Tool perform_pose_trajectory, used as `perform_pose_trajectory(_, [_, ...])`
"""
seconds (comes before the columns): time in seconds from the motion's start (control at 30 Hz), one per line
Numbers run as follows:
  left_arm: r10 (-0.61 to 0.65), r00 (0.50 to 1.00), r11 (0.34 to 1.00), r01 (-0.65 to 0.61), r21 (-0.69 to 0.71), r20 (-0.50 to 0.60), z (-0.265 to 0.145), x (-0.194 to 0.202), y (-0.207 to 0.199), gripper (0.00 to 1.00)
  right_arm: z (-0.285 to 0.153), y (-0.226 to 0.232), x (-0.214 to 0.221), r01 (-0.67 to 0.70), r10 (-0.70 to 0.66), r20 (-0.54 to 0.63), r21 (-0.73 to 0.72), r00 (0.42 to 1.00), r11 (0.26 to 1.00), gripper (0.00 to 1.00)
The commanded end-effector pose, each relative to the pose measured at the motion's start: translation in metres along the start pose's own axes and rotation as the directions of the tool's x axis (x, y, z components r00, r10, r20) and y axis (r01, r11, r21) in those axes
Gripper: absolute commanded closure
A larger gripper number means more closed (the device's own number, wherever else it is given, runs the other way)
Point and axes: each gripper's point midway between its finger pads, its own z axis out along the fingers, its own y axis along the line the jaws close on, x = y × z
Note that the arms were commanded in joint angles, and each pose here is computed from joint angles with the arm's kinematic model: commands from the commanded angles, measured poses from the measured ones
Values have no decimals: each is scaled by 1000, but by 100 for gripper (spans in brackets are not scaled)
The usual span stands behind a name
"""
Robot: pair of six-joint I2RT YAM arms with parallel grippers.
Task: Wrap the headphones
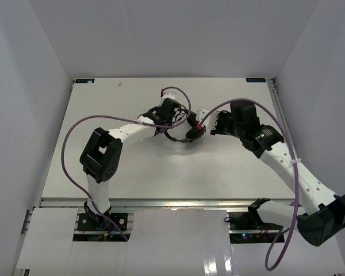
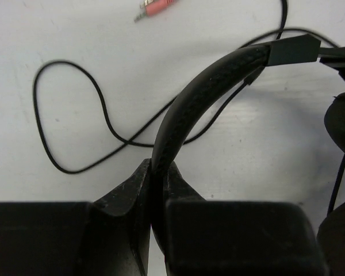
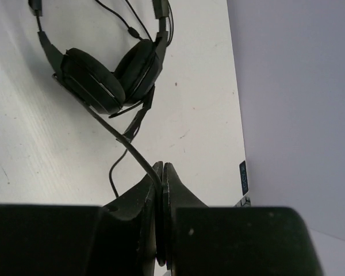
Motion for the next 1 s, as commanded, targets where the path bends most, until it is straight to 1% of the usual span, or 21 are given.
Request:
perform_pose_trajectory(0.0, [-144,967,989,143,18,208,-34,-73,25,100,-13,5,-40,-19,31,206,-60,978,998,92])
perform_pose_trajectory(0.03, [-207,959,978,206,29,192,-33,-75,27,100,-14,17,-47,-19,47,243,-118,969,993,92])
perform_pose_trajectory(0.1, [-309,944,951,304,57,118,-29,-70,23,100,-13,35,-55,-14,73,289,-202,954,979,92])
perform_pose_trajectory(0.13, [-381,918,924,376,72,104,-25,-78,19,100,-13,42,-59,-8,80,306,-230,949,973,92])
perform_pose_trajectory(0.17, [-407,908,913,399,88,97,-28,-86,16,100,-13,46,-60,-6,85,313,-246,946,969,92])
perform_pose_trajectory(0.23, [-508,860,856,498,139,46,-28,-97,-2,100,-11,51,-62,1,86,317,-263,945,965,92])
perform_pose_trajectory(0.3, [-552,834,818,546,181,-20,-25,-100,-20,100,-10,55,-63,4,88,320,-277,943,961,92])
perform_pose_trajectory(0.4, [-632,773,744,625,236,-55,-28,-125,-37,100,-8,61,-65,12,87,323,-293,943,956,92])
perform_pose_trajectory(0.43, [-649,758,727,642,245,-63,-28,-131,-41,100,-8,63,-65,15,86,324,-296,942,955,92])
perform_pose_trajectory(0.57, [-682,727,699,681,219,-84,-15,-130,-48,100,-4,70,-67,27,81,326,-313,942,949,92])
perform_pose_trajectory(0.7, [-679,723,701,690,182,-125,3,-111,-62,100,-1,69,-76,42,70,337,-315,939,948,92])
perform_pose_trajectory(0.8, [-692,700,679,714,171,-176,12,-100,-72,100,0,67,-83,45,75,346,-326,935,944,92])
perform_pose_trajectory(0.97, [-713,669,640,744,192,-212,9,-105,-81,100,6,84,-78,46,84,333,-365,939,930,92])
